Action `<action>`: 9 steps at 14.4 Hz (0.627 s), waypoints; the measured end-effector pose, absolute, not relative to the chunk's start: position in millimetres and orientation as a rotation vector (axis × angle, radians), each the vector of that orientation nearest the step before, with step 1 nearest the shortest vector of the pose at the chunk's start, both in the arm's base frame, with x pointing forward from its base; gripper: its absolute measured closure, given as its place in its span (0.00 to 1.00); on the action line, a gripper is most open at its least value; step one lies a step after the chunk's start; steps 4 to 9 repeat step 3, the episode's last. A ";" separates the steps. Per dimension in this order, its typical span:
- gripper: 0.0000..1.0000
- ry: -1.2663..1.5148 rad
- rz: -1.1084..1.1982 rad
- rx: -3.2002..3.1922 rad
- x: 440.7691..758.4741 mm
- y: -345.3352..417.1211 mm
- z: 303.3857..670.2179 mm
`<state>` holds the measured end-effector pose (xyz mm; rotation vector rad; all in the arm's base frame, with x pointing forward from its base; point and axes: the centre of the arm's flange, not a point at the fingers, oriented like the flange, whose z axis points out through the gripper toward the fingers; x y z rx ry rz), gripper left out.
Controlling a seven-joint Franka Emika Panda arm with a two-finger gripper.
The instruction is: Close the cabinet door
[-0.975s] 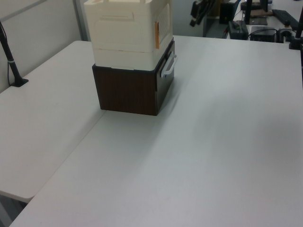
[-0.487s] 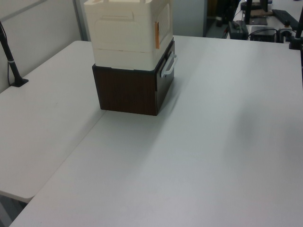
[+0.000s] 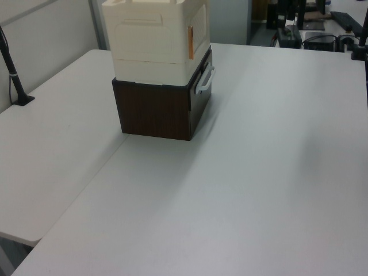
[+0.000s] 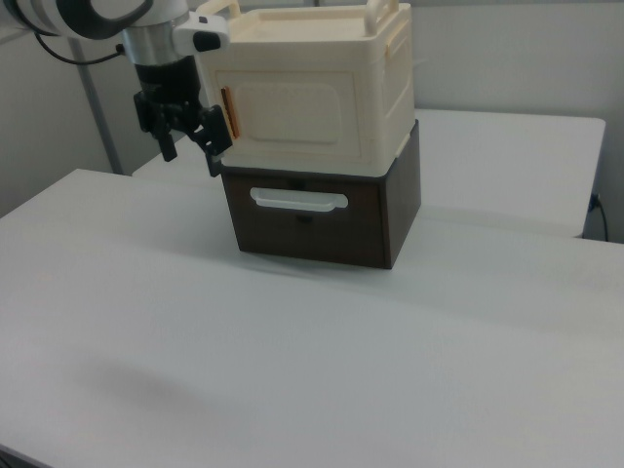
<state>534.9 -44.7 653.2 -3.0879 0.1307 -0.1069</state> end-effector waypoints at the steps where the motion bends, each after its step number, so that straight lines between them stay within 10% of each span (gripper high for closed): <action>1: 0.00 0.125 -0.124 -3.089 536.8 -47.0 652.9; 9: 0.00 0.118 -0.137 -3.090 539.7 -47.9 651.1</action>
